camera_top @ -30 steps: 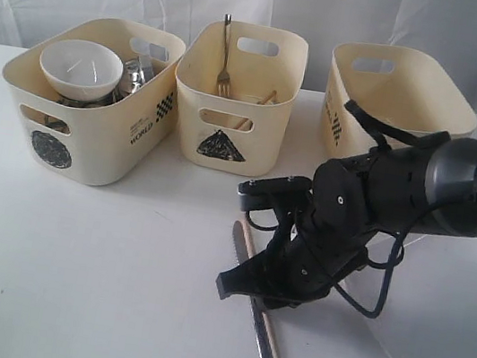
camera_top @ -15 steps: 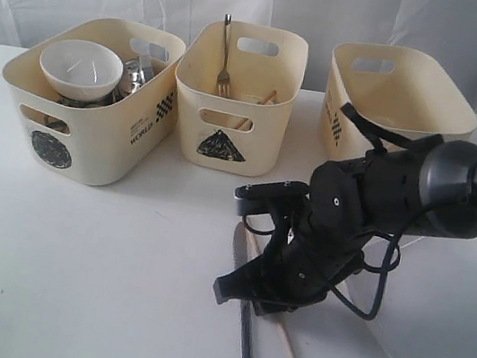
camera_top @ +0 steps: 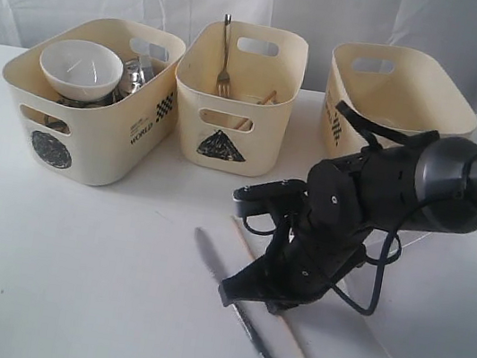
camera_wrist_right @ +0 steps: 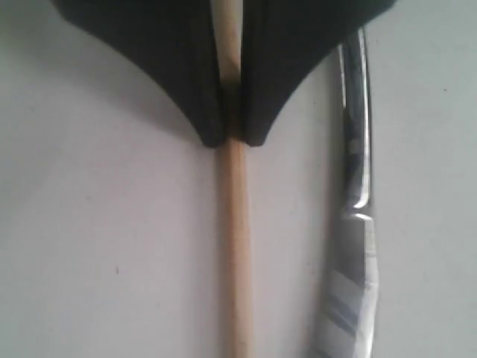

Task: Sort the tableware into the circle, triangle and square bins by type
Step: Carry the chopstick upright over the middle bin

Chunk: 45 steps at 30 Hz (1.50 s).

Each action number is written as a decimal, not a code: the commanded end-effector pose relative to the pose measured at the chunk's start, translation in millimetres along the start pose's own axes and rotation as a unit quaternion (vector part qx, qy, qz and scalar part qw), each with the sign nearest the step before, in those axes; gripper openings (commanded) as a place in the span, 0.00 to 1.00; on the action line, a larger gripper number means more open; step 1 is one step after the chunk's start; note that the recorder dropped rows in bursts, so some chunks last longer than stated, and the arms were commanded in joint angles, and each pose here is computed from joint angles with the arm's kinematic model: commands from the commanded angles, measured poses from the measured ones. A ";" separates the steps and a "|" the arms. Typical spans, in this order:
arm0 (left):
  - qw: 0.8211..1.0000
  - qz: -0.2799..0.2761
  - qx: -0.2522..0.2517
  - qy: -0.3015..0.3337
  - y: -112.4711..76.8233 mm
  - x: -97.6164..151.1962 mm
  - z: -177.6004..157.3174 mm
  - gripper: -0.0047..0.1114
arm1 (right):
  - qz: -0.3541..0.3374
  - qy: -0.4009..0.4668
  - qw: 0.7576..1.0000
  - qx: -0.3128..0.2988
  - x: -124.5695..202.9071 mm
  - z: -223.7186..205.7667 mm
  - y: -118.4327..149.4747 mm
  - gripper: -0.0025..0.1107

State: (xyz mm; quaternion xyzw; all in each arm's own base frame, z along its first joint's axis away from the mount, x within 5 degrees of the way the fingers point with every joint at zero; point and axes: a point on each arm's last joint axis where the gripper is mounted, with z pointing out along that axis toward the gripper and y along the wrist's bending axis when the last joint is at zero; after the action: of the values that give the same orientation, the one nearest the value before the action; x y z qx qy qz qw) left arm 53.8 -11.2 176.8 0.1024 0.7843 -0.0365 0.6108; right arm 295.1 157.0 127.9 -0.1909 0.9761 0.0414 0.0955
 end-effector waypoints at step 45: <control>1.000 -0.005 -0.001 0.001 0.0 1.4 0.0 0.26 | -0.058 -0.598 0.799 -0.008 -111.3 -174.3 11.3 0.02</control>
State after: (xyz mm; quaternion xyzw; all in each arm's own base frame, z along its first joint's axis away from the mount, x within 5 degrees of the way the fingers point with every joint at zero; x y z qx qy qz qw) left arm 53.8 -11.2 176.8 0.1024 0.7843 -0.0365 0.6108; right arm 354.8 185.7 326.4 -0.1864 0.7266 0.1515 0.6437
